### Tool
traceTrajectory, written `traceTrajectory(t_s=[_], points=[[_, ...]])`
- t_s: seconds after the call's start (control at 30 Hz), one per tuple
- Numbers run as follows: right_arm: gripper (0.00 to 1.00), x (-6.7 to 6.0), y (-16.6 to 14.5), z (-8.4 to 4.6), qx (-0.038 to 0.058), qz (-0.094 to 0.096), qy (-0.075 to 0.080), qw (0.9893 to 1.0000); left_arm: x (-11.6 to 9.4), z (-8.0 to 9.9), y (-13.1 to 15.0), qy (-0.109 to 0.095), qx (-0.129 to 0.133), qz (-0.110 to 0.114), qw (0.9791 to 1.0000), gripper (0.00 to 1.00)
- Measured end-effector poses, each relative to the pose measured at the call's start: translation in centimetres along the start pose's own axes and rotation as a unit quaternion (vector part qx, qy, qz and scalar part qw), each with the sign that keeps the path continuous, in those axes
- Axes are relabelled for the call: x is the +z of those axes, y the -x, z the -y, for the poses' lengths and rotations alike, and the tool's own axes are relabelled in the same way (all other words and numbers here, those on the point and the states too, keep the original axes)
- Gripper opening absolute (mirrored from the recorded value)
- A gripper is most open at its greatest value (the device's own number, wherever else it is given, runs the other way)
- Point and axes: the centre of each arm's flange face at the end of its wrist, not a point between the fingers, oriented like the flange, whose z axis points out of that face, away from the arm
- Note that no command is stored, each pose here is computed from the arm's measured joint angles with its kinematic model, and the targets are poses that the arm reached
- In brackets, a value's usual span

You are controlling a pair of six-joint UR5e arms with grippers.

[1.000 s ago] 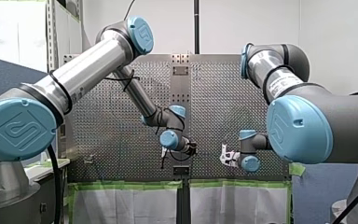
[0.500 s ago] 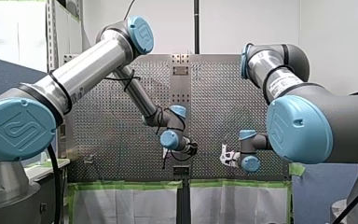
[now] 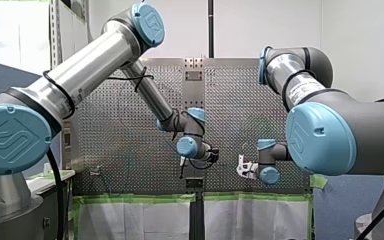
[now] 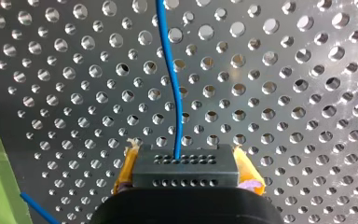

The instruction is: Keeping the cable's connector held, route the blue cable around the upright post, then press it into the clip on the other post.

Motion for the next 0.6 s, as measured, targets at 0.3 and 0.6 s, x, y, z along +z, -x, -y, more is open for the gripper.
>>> traceTrajectory(t_s=[0.3, 0.6], points=[[0.0, -0.1, 0.1, -0.2, 0.0003, 0.003, 0.0, 1.0, -2.2, -0.8, 2.6, 0.02, -0.044, 0.043, 0.9979, 1.0], [0.0, -0.1, 0.1, -0.2, 0.0006, 0.004, 0.001, 1.0, -4.6, -2.7, 5.2, 0.06, -0.099, 0.092, 0.9891, 1.0]])
